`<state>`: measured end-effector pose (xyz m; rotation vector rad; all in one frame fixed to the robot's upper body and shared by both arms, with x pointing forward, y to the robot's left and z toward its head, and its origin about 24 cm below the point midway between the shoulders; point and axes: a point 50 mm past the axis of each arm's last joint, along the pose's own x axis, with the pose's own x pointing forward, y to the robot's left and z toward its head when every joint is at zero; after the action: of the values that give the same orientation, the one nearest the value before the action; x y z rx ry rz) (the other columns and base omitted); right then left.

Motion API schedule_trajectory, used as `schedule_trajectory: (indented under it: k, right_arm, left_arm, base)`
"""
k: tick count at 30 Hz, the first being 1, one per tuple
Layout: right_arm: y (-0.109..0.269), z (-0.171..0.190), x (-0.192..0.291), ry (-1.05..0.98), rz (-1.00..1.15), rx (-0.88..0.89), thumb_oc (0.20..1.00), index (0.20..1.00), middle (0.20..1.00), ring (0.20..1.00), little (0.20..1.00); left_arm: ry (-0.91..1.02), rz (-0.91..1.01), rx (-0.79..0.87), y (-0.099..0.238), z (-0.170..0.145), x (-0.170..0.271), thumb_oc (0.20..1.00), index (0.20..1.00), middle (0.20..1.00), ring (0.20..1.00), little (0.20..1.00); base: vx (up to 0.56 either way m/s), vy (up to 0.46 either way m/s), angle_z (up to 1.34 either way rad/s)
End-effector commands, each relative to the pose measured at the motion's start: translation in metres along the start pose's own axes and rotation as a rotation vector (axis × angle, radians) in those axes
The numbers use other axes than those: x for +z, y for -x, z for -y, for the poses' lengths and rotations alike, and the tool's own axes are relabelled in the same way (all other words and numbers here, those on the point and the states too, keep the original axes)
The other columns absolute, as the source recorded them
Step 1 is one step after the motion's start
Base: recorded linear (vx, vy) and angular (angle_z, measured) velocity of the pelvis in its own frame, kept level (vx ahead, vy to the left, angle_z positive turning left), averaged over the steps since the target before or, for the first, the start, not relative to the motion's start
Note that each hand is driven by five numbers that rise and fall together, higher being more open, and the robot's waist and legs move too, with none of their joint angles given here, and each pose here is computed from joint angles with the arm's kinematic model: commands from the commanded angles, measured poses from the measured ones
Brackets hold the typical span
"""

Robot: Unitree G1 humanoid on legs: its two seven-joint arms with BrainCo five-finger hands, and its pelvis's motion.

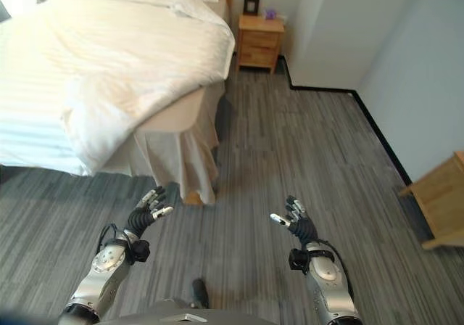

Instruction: Making the bed.

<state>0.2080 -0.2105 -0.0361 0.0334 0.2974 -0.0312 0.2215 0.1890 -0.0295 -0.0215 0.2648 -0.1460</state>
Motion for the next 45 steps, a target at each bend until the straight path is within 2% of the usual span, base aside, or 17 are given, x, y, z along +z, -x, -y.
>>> schedule_trajectory:
  k: [1,8,9,13,15,16,18,22,25,26,29,37,40,45]
  right_arm:
    - [-0.013,0.002,0.042,0.012,0.198,0.016,1.0,1.0,1.0,1.0,1.0]
    - [0.004,0.045,0.056,0.116,0.248,-0.095,1.0,1.0,1.0,1.0,1.0]
    - [0.006,0.054,0.064,0.143,0.273,-0.134,1.0,1.0,1.0,1.0,1.0]
    - [0.009,0.07,0.071,0.174,0.288,-0.188,1.0,1.0,1.0,1.0,1.0]
    - [0.009,0.074,0.07,0.169,0.285,-0.207,1.0,1.0,1.0,1.0,1.0]
    - [0.008,0.08,0.075,0.146,0.304,-0.238,1.0,1.0,1.0,1.0,1.0]
    - [0.006,0.08,0.077,0.094,0.319,-0.242,1.0,1.0,1.0,1.0,1.0]
    - [0.004,0.074,0.073,-0.025,0.334,-0.251,1.0,1.0,1.0,1.0,1.0]
    - [0.004,0.066,0.064,-0.014,0.293,-0.223,1.0,1.0,1.0,1.0,1.0]
    - [0.022,0.071,0.041,-0.152,0.253,-0.347,1.0,1.0,1.0,1.0,1.0]
    - [0.02,0.062,0.038,-0.241,0.265,-0.355,1.0,1.0,1.0,1.0,1.0]
    - [0.011,0.054,0.042,-0.236,0.267,-0.301,1.0,1.0,1.0,1.0,1.0]
    - [0.007,0.051,0.044,-0.22,0.267,-0.283,1.0,1.0,1.0,1.0,1.0]
    - [0.008,0.051,0.041,-0.215,0.253,-0.288,1.0,1.0,1.0,1.0,1.0]
  left_arm:
    - [0.06,0.183,0.001,-0.002,-0.013,0.035,1.0,1.0,1.0,1.0,1.0]
    - [0.193,0.195,0.067,0.018,-0.044,0.028,1.0,1.0,1.0,1.0,1.0]
    - [0.239,0.229,0.155,0.024,-0.059,0.029,1.0,1.0,1.0,1.0,1.0]
    - [0.327,0.291,0.333,0.04,-0.081,0.025,1.0,1.0,1.0,1.0,1.0]
    - [0.356,0.298,0.369,0.042,-0.083,0.022,1.0,1.0,1.0,1.0,1.0]
    - [0.398,0.297,0.497,0.05,-0.089,0.014,1.0,1.0,1.0,1.0,1.0]
    - [0.357,0.253,0.55,0.054,-0.089,0.007,1.0,1.0,1.0,1.0,1.0]
    - [0.35,0.195,0.559,0.049,-0.075,0.0,1.0,1.0,1.0,1.0,1.0]
    - [0.27,0.162,0.502,0.044,-0.07,0.001,1.0,1.0,1.0,1.0,1.0]
    - [0.285,0.19,0.488,0.032,-0.072,0.012,1.0,1.0,1.0,1.0,1.0]
    - [0.264,0.235,0.502,0.026,-0.076,0.025,1.0,1.0,1.0,1.0,1.0]
    - [0.205,0.224,0.566,0.037,-0.09,0.023,1.0,1.0,1.0,1.0,1.0]
    - [0.248,0.222,0.606,0.043,-0.094,0.018,1.0,1.0,1.0,1.0,1.0]
    - [0.238,0.218,0.594,0.042,-0.092,0.018,1.0,1.0,1.0,1.0,1.0]
  base:
    - [0.41,-0.014,1.25]
    - [0.32,-0.186,1.4]
    - [0.25,-0.218,0.98]
    - [0.21,-0.218,0.95]
    - [0.1,-0.18,0.23]
    - [0.11,-0.186,0.56]
    - [0.1,-0.163,0.43]
    - [0.07,-0.091,0.2]
    - [0.03,-0.032,0.12]
    - [0.02,-0.014,0.07]
    - [-0.01,0.064,0.31]
    - [0.03,0.09,0.12]
    - [0.02,0.1,-0.06]
    - [0.03,0.156,-0.02]
